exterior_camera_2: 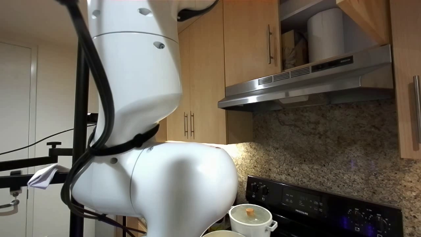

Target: Open the middle right door of the cabinet

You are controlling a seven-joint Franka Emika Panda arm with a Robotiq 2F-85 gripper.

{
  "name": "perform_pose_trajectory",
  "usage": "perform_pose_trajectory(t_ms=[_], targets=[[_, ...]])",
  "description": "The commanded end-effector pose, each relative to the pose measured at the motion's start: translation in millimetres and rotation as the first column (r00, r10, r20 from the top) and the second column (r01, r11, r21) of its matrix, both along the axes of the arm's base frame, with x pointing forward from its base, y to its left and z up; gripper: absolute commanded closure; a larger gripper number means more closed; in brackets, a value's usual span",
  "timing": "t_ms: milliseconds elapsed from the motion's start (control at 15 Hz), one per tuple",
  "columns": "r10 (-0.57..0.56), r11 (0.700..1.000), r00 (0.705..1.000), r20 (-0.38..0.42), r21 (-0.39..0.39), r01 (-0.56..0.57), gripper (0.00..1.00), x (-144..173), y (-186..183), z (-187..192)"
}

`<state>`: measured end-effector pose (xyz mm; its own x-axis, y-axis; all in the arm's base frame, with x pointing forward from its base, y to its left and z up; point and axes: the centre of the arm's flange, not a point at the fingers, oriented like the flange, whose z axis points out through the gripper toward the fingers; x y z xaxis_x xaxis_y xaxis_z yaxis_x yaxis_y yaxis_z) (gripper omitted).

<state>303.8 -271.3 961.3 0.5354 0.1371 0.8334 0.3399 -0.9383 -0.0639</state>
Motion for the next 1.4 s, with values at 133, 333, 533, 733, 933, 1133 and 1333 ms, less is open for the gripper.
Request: perform_pose_trajectory(t_ms=[133,333,533,733,933,1133,1333], targets=[[-0.129,0.991,0.989,0.076,0.047,0.125,0.00,0.2,-8.6,42.6],[-0.135,0.990,0.988,0.075,0.061,0.131,0.00,-2.3,-11.1,42.1],[-0.111,0.993,0.988,0.112,0.051,0.106,0.00,0.0,-9.5,42.3],[-0.054,0.999,0.988,0.146,0.007,0.054,0.00,-0.1,-1.9,42.3],[-0.004,1.000,1.000,0.012,0.006,0.004,0.00,-3.2,-4.0,1.7],[-0.004,1.000,1.000,0.013,0.004,0.004,0.00,-3.3,-4.0,1.8],[0.007,1.000,0.998,0.060,-0.010,-0.006,0.00,-11.4,-1.2,2.9]])
